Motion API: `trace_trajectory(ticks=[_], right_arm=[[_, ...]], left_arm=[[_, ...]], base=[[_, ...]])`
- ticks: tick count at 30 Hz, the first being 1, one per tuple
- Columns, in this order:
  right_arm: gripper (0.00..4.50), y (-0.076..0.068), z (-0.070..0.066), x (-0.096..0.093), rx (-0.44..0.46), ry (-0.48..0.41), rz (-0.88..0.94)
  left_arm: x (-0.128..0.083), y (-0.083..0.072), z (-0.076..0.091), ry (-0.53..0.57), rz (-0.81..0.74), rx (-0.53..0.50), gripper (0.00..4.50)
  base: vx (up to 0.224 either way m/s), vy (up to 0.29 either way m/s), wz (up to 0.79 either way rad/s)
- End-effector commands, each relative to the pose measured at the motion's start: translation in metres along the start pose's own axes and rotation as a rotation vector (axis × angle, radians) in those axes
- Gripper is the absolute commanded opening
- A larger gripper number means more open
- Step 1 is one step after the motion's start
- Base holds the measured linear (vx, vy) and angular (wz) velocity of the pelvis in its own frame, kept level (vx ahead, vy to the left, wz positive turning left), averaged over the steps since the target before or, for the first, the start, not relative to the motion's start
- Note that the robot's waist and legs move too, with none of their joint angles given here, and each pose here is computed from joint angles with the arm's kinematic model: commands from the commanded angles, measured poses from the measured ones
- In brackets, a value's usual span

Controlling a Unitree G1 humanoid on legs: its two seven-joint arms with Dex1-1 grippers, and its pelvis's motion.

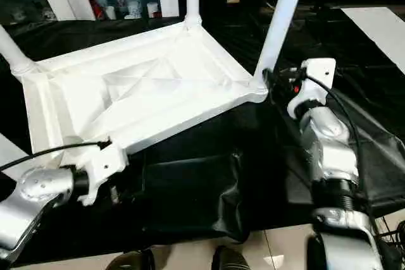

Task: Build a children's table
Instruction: Rotate table base

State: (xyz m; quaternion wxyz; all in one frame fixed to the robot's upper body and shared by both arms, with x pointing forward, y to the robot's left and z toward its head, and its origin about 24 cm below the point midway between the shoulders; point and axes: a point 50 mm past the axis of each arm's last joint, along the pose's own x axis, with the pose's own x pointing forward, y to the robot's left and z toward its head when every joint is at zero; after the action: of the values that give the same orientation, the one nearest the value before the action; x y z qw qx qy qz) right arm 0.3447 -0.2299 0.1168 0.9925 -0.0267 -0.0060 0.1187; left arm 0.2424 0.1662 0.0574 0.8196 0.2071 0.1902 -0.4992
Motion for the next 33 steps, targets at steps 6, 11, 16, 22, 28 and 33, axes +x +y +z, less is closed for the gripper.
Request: trace_trajectory(ticks=[6, 11, 16, 22, 28, 33], right_arm=[[4.49, 0.032, -0.014, -0.007, -0.049, 0.092, 0.285], [4.49, 0.047, -0.007, 0.004, -0.013, 0.049, 0.330], [4.49, 0.071, 0.006, 0.041, 0.022, 0.010, 0.377], [4.49, 0.064, 0.018, 0.066, 0.073, -0.022, 0.236], [4.49, 0.036, 0.024, 0.073, 0.169, -0.025, -0.030], [4.49, 0.015, 0.024, 0.070, 0.220, -0.035, -0.193]], left_arm=[[0.001, 0.004, 0.008, -0.041, 0.053, -0.023, 4.49], [0.004, 0.003, 0.008, -0.046, 0.071, -0.031, 4.49], [0.004, -0.006, 0.006, -0.037, 0.064, -0.049, 4.49], [-0.001, -0.012, 0.006, -0.030, 0.077, -0.063, 4.49], [-0.002, -0.013, 0.004, -0.024, 0.089, -0.071, 4.49], [-0.001, -0.013, 0.004, -0.020, 0.095, -0.073, 4.49]], base=[[0.000, 0.000, 0.00], [0.000, 0.000, 0.00], [0.000, 0.000, 0.00], [0.000, 0.000, 0.00], [0.000, 0.000, 0.00], [0.000, 0.000, 0.00]])
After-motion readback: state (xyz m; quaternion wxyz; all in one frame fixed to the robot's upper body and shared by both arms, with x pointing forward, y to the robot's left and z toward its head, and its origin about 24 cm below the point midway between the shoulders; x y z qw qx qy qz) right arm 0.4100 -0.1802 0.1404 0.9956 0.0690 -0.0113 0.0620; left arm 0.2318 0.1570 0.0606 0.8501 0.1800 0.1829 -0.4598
